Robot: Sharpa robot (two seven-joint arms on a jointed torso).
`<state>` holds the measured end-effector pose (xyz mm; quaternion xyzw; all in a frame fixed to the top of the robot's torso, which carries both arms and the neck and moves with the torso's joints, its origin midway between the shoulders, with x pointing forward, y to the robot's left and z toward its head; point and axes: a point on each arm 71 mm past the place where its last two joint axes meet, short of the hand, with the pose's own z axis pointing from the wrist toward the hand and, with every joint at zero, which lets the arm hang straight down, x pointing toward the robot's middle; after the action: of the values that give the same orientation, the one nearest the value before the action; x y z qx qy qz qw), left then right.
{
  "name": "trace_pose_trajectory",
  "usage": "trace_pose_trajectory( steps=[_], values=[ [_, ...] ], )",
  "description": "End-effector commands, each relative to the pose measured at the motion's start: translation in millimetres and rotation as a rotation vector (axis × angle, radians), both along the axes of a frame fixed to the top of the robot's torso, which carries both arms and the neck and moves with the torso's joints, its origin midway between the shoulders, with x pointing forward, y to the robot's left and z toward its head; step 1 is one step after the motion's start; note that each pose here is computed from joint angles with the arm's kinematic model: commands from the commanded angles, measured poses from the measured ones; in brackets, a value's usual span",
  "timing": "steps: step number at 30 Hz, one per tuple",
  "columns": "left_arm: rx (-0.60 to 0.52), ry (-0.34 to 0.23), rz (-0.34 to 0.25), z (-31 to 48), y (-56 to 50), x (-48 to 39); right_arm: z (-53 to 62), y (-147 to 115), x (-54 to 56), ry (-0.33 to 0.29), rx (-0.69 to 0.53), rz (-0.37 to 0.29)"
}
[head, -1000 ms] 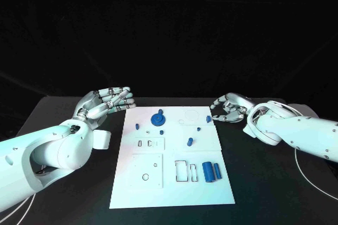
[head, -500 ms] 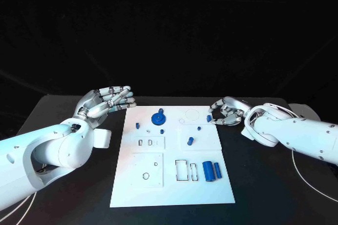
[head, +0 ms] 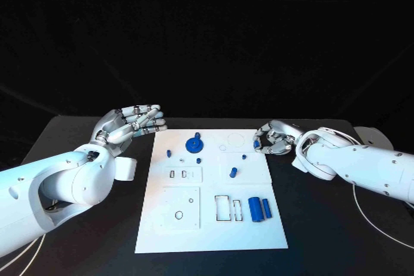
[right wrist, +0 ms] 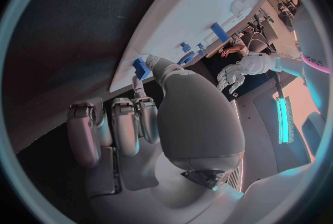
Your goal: Assemble the parts on the task board
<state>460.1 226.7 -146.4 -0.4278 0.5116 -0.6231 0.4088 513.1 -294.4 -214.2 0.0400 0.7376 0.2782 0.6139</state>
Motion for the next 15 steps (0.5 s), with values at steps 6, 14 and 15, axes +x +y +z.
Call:
trace_pose_trajectory(
  steps=[6,14,15],
  values=[
    [-0.007,-0.011,-0.017,1.5,-1.9,-0.3,-2.4,2.7,0.2,0.011,-0.003,0.004],
    [-0.007,-0.011,-0.017,1.5,-1.6,-0.3,-2.4,2.5,1.4,0.004,-0.003,-0.006],
    [-0.007,-0.011,-0.017,1.5,-1.5,-0.4,-2.3,2.1,1.6,0.001,-0.003,-0.009]
  ],
)
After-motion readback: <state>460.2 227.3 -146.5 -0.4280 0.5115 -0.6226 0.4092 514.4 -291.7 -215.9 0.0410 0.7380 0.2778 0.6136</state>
